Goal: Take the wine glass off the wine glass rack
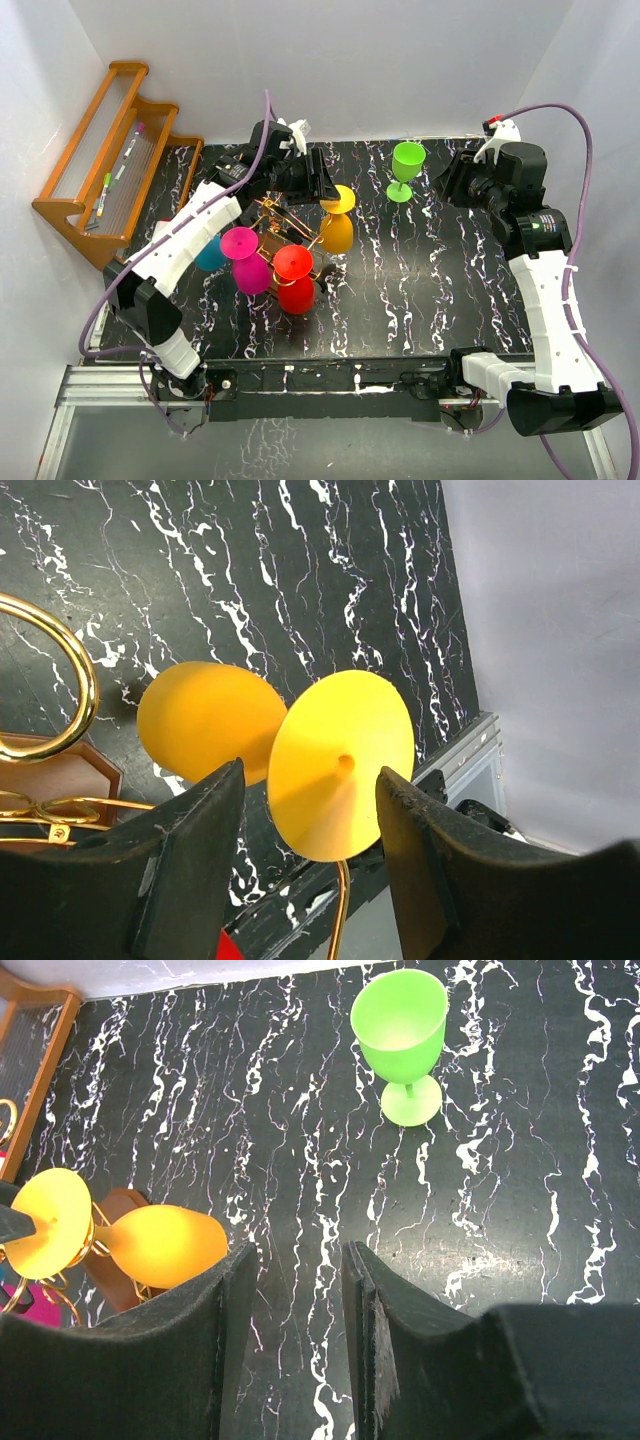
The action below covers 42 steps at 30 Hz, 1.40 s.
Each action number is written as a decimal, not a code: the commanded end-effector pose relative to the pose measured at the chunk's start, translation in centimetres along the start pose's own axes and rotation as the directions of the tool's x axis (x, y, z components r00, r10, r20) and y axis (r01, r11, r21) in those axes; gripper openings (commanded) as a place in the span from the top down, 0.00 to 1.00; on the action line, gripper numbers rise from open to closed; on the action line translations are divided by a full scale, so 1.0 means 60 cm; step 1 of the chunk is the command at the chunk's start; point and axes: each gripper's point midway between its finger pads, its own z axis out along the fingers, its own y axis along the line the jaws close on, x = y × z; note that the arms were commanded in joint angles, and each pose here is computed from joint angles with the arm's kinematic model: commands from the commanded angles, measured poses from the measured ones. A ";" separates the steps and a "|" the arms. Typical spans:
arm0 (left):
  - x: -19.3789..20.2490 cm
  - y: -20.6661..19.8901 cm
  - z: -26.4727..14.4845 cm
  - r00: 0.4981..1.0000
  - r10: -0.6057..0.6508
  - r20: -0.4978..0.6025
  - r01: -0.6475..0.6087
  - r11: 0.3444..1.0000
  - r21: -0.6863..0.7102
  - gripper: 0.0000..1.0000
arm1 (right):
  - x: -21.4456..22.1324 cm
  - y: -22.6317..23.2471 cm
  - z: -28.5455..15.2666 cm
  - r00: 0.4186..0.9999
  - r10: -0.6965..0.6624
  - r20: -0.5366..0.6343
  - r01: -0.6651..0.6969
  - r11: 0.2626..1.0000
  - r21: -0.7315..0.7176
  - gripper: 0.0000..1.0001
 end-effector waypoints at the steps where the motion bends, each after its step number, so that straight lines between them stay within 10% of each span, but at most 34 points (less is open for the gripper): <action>1: 0.000 -0.010 -0.002 1.000 0.002 -0.004 -0.002 1.000 0.031 0.48 | -0.028 0.010 -0.007 0.996 -0.026 0.079 0.028 0.999 -0.025 0.59; 24: -0.010 -0.028 -0.020 0.999 -0.004 0.050 0.000 0.997 0.077 0.87 | -0.034 0.011 -0.008 0.995 -0.023 0.099 0.026 0.999 -0.025 0.59; 42: -0.021 -0.064 -0.068 0.994 -0.015 0.106 -0.001 0.989 0.149 0.95 | -0.041 0.015 -0.014 0.993 -0.017 0.120 0.021 0.999 -0.032 0.59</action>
